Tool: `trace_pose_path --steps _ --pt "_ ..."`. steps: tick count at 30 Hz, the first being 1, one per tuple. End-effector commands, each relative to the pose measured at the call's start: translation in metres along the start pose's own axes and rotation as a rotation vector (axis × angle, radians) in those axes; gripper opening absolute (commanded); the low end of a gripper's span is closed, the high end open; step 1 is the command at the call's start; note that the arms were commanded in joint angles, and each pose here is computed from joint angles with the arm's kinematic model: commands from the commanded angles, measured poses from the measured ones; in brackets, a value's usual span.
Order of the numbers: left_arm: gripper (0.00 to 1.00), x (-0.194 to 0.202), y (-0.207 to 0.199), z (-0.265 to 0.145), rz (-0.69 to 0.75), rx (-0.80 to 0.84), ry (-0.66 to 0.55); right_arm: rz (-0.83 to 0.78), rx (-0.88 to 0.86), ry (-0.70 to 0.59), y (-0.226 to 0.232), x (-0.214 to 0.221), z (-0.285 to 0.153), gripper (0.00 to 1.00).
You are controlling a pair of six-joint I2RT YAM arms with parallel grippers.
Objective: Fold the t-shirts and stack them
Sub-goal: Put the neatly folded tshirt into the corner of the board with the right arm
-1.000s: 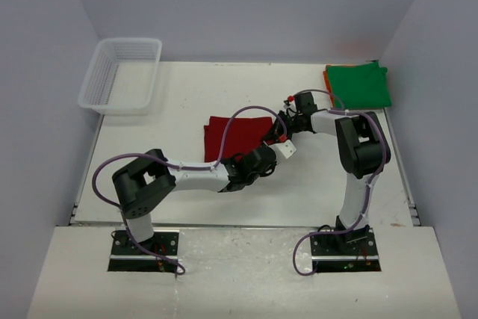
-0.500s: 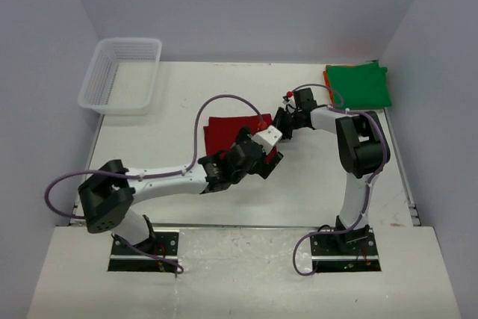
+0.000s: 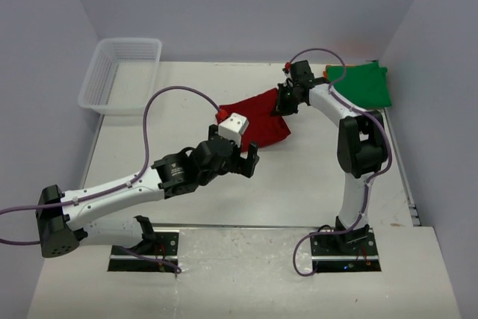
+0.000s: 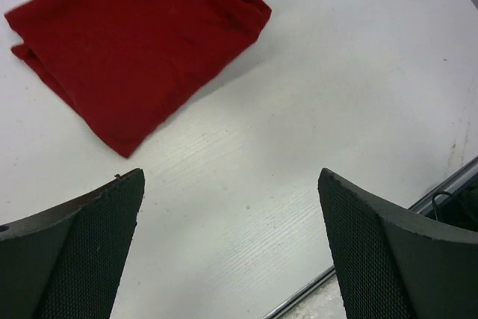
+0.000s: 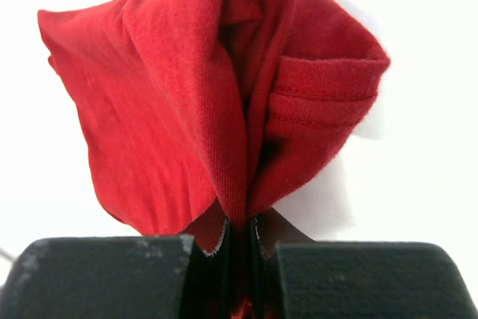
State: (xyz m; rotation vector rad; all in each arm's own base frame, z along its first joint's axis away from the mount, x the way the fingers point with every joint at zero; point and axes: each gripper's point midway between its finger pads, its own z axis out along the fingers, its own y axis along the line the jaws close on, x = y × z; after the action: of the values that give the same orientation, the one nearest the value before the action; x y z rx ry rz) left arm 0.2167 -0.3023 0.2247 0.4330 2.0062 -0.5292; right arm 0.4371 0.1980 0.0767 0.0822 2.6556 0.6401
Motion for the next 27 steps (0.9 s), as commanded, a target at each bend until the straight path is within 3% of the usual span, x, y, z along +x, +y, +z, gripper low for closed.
trace_pose_path --steps 1,7,12,27 --pt "0.97 0.023 0.001 -0.008 -0.033 0.025 0.061 -0.078 0.133 -0.04 -0.018 -0.018 -0.005 0.0" --pt "0.97 0.04 -0.006 -0.004 -0.033 0.079 0.101 -0.151 0.25 -0.126 -0.026 -0.07 -0.016 0.0" --pt "0.97 0.042 0.002 -0.006 -0.009 0.057 0.098 -0.157 0.436 -0.169 -0.062 -0.102 -0.033 0.0" --pt "0.98 0.043 0.022 0.002 0.002 0.048 0.09 -0.154 0.809 -0.34 -0.124 -0.148 -0.117 0.0"
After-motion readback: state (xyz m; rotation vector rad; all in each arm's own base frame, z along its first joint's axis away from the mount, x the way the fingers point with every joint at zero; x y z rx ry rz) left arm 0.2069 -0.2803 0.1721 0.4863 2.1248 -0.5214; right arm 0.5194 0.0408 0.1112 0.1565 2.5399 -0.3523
